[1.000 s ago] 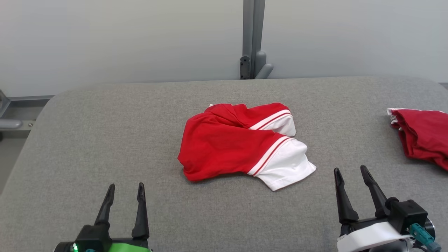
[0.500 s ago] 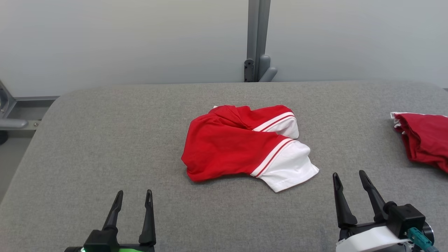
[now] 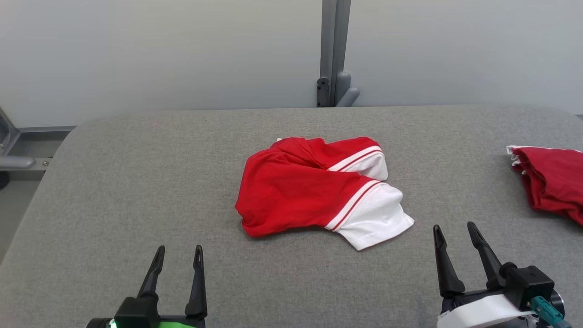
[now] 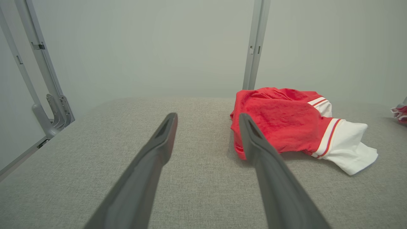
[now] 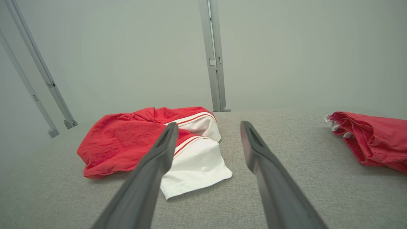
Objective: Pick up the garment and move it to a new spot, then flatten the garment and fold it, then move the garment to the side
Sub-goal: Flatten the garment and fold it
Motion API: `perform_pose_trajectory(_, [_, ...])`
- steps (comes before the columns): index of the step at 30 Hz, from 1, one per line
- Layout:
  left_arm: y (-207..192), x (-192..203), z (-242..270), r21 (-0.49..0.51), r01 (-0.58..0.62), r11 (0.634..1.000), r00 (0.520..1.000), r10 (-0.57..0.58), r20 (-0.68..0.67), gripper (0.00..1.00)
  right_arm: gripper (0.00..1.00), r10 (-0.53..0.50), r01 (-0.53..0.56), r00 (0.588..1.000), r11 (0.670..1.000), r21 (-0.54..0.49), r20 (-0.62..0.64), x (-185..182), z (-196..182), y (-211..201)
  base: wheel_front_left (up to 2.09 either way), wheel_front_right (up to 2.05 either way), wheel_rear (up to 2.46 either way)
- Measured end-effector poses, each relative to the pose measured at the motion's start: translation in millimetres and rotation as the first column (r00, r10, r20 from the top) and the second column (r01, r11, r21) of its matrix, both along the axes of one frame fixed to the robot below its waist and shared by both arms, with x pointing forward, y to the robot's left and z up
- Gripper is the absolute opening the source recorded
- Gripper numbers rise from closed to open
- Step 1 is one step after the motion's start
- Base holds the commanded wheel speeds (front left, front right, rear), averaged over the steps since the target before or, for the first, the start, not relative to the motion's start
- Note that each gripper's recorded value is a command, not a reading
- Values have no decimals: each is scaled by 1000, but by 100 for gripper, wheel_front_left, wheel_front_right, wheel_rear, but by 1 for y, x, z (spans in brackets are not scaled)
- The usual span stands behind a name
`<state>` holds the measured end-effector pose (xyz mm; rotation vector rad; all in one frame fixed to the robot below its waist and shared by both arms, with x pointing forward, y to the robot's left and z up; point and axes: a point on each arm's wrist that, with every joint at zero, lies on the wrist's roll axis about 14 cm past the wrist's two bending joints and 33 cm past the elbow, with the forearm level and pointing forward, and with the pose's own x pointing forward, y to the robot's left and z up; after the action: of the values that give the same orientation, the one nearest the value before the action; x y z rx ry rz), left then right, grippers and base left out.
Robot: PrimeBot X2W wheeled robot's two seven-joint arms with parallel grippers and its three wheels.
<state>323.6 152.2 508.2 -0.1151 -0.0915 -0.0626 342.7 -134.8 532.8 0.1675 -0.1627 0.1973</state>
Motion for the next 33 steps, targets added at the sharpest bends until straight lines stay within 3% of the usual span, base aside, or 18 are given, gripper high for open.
perform_pose_trajectory(17, [-11, 6, -5, 5, 34, 999, 999, -34, -18, 100, 100, -7, 7, 1000, 1000, 4, -10, 3, -3, -2, 0, 0, 0])
perform_pose_trajectory(29, [-90, 44, 5, 0, 293, 956, 956, -293, 0, 100, 100, -50, 50, 998, 999, 6, -28, 5, -8, -15, 0, 0, 0])
perform_pose_trajectory(33, [-134, 61, 12, 21, 429, 903, 903, -429, 12, 100, 100, -75, 75, 997, 997, 2, -29, 8, -8, -23, 0, 0, 0])
